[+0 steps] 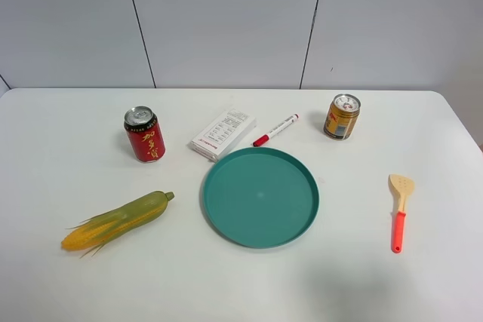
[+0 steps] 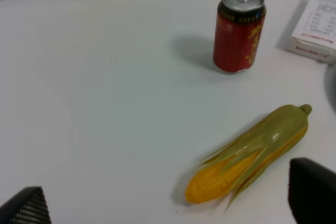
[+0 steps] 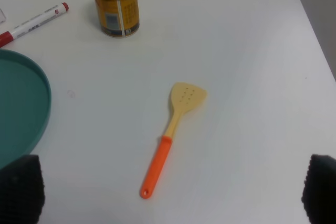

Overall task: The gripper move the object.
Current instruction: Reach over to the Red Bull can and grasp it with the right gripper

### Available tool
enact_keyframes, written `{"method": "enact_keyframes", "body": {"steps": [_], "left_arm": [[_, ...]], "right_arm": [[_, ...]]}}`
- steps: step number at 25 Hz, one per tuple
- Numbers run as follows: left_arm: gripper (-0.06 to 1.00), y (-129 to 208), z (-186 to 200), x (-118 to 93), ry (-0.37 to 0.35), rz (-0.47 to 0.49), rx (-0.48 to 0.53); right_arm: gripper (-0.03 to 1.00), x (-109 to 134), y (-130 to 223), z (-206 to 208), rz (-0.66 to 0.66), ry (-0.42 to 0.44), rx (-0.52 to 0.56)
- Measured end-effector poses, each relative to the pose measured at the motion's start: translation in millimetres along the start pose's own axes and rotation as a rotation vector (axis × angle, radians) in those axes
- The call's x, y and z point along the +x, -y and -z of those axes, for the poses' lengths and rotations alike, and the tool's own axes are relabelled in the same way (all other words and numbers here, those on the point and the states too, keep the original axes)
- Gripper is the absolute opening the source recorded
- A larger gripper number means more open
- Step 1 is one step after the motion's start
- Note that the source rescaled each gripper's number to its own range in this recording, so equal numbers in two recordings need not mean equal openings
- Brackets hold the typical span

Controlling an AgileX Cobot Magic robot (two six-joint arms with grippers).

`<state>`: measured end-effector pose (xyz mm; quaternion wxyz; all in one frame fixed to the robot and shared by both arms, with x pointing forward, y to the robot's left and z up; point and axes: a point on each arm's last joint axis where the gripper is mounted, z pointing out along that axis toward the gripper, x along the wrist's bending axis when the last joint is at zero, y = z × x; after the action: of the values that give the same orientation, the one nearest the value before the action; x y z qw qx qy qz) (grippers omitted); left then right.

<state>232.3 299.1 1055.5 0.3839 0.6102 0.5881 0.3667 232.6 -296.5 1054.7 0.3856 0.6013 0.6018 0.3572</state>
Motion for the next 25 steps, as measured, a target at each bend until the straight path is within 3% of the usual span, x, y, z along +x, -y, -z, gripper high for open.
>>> {"method": "enact_keyframes", "body": {"steps": [25], "left_arm": [[1.0, 0.0, 0.0, 0.0, 0.0, 0.0, 0.0]], "right_arm": [[1.0, 0.9, -0.1, 0.0, -0.03, -0.01, 0.0]]}}
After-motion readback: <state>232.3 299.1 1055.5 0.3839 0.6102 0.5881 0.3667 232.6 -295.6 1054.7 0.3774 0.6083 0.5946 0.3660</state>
